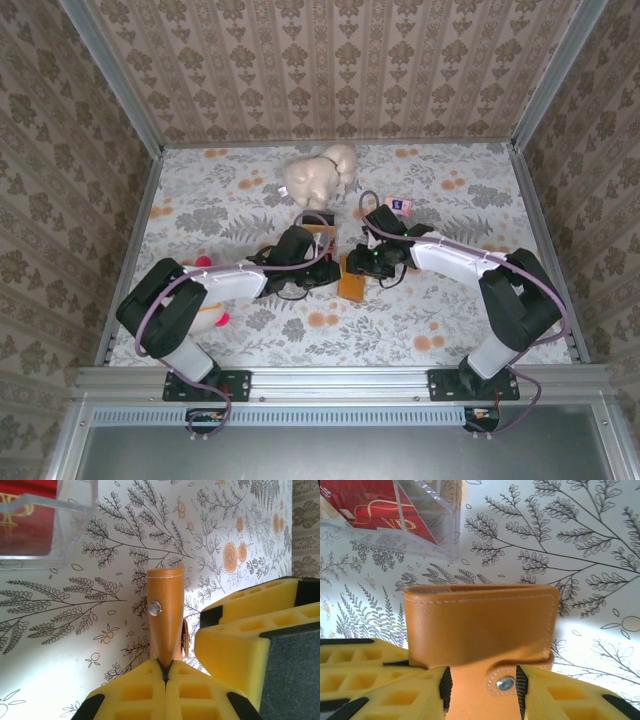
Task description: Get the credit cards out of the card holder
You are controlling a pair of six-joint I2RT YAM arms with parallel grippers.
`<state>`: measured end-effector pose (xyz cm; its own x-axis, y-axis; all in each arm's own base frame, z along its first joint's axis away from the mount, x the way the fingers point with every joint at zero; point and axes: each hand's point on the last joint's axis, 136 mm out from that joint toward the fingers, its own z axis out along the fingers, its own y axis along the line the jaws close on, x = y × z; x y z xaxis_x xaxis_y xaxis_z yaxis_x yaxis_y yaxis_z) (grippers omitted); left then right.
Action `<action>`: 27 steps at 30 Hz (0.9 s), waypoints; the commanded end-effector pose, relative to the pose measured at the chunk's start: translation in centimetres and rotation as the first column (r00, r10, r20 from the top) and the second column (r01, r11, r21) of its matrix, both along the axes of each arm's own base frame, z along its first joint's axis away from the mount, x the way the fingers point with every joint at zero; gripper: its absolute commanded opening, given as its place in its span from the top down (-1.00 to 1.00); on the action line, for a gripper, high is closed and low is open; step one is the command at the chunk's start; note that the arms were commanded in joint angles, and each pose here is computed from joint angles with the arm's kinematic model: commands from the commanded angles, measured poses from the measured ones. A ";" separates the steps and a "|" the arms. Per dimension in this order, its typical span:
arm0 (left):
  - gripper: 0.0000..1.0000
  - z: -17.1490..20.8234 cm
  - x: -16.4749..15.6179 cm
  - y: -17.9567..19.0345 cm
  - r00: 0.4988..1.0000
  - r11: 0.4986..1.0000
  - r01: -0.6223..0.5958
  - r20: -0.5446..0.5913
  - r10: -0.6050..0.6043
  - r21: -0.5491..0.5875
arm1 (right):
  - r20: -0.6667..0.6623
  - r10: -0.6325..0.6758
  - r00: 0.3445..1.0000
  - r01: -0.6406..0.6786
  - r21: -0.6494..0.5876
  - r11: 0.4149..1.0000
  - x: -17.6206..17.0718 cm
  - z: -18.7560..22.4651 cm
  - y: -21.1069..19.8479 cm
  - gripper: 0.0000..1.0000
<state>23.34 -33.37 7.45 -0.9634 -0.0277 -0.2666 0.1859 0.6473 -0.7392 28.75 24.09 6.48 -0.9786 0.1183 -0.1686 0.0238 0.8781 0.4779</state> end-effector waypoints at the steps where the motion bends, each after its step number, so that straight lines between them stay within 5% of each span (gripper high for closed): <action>1: 0.95 1.6 0.4 -0.9 0.999 1.000 0.021 0.049 -0.020 -0.019 | -0.046 -0.003 0.999 0.002 -0.033 0.999 -0.6 -0.8 -0.1 0.19; 27: 1.00 1.4 0.8 -0.4 0.999 0.999 0.005 0.043 -0.007 0.045 | -0.108 -0.019 0.994 0.000 -0.179 0.984 -1.7 -2.3 -1.8 0.51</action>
<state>23.24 -33.28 7.38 -0.9660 -0.0134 -0.2581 0.1784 0.6880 -0.7035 27.72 23.73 4.75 -0.9901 0.0963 -0.1023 0.0490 0.9190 0.3911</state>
